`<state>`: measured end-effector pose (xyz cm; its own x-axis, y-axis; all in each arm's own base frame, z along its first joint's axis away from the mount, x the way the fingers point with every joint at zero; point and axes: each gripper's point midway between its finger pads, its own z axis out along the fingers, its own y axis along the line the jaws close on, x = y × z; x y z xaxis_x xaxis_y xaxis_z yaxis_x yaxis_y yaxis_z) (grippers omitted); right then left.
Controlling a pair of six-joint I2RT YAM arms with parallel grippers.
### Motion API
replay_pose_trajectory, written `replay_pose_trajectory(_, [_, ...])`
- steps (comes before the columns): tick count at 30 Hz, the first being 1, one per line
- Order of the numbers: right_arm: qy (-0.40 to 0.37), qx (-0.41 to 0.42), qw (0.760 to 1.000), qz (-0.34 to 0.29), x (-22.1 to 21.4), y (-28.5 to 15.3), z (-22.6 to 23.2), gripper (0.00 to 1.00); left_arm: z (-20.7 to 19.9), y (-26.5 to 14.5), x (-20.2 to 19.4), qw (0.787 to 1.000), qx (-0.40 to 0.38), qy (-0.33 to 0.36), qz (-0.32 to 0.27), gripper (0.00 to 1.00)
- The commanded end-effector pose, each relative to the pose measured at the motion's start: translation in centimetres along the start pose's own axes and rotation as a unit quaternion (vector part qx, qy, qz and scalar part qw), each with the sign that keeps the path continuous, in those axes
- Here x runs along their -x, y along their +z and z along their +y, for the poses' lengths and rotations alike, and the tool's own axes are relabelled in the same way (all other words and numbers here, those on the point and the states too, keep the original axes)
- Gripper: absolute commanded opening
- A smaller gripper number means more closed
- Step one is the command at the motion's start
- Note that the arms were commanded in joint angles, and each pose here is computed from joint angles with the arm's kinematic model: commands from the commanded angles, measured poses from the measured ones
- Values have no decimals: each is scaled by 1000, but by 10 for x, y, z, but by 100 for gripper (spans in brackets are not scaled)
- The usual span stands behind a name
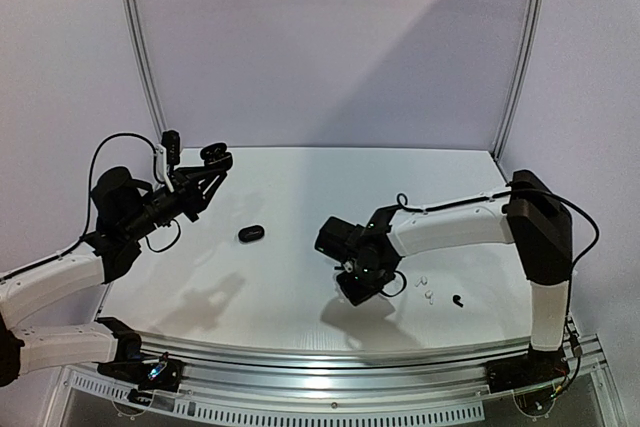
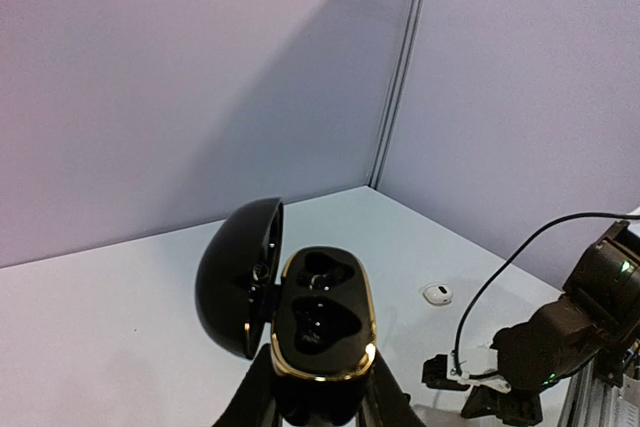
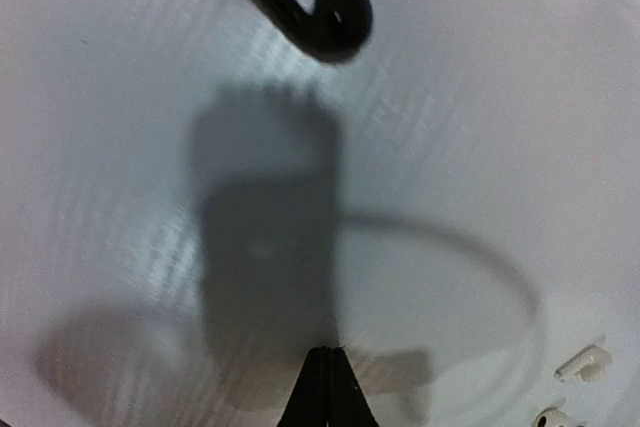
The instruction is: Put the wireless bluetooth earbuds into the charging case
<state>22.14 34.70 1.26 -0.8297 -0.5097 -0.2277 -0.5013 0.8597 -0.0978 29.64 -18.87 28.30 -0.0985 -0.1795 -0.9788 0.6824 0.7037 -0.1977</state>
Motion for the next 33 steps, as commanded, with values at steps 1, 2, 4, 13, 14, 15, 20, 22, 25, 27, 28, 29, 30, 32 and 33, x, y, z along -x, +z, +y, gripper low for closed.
replay_pose_trajectory(1, [60, -66, 994, 67, -61, 9, -35, 0, 5, -2, -8, 1000, 8, 1, 8, 0])
replay_pose_trajectory(2, [62, -65, 994, 67, -64, 9, -34, 0, 5, -2, -8, 1000, 8, 0, 9, 0])
replay_pose_trajectory(4, [65, -60, 994, 64, -66, 7, -31, 0, 5, -2, -9, 1000, 7, 0, 9, 0])
replay_pose_trajectory(13, [93, 0, 996, 2, -10, -16, -13, 1, 5, -2, -8, 1000, 6, 0, 10, 0])
replay_pose_trajectory(14, [99, 16, 995, -14, 3, -21, -8, 3, 5, -2, -9, 1000, 6, 0, 10, 0])
replay_pose_trajectory(15, [103, 37, 993, -32, 17, -27, -2, 5, 5, -2, -9, 1000, 6, 0, 10, 0])
replay_pose_trajectory(20, [119, 105, 987, -40, 44, -18, 14, 5, 5, -3, -5, 1000, 9, 5, 5, 0])
replay_pose_trajectory(22, [117, 98, 988, -31, 45, -8, 15, 4, 5, -3, -4, 1000, 10, 10, 5, 0])
replay_pose_trajectory(25, [106, 97, 989, -30, 51, 1, 20, 3, 6, -4, -5, 1000, 13, 10, 8, 0])
replay_pose_trajectory(27, [103, 97, 989, -33, 58, 5, 21, 3, 6, -3, -6, 1000, 12, 8, 7, 0])
replay_pose_trajectory(28, [106, 95, 989, -32, 62, 7, 19, 2, 6, -3, -6, 1000, 12, 7, 7, 0])
replay_pose_trajectory(29, [108, 87, 990, -27, 62, 13, 15, 1, 6, -3, -5, 1000, 11, 8, 6, 0])
replay_pose_trajectory(30, [112, 78, 990, -24, 62, 17, 11, 1, 6, -2, -5, 1000, 11, 8, 6, 0])
replay_pose_trajectory(32, [119, 59, 991, -14, 59, 26, 1, 0, 6, -2, -4, 1000, 11, 10, 5, 0])
replay_pose_trajectory(33, [122, 50, 991, -11, 58, 28, -5, 0, 6, -2, -3, 1000, 12, 11, 5, 0])
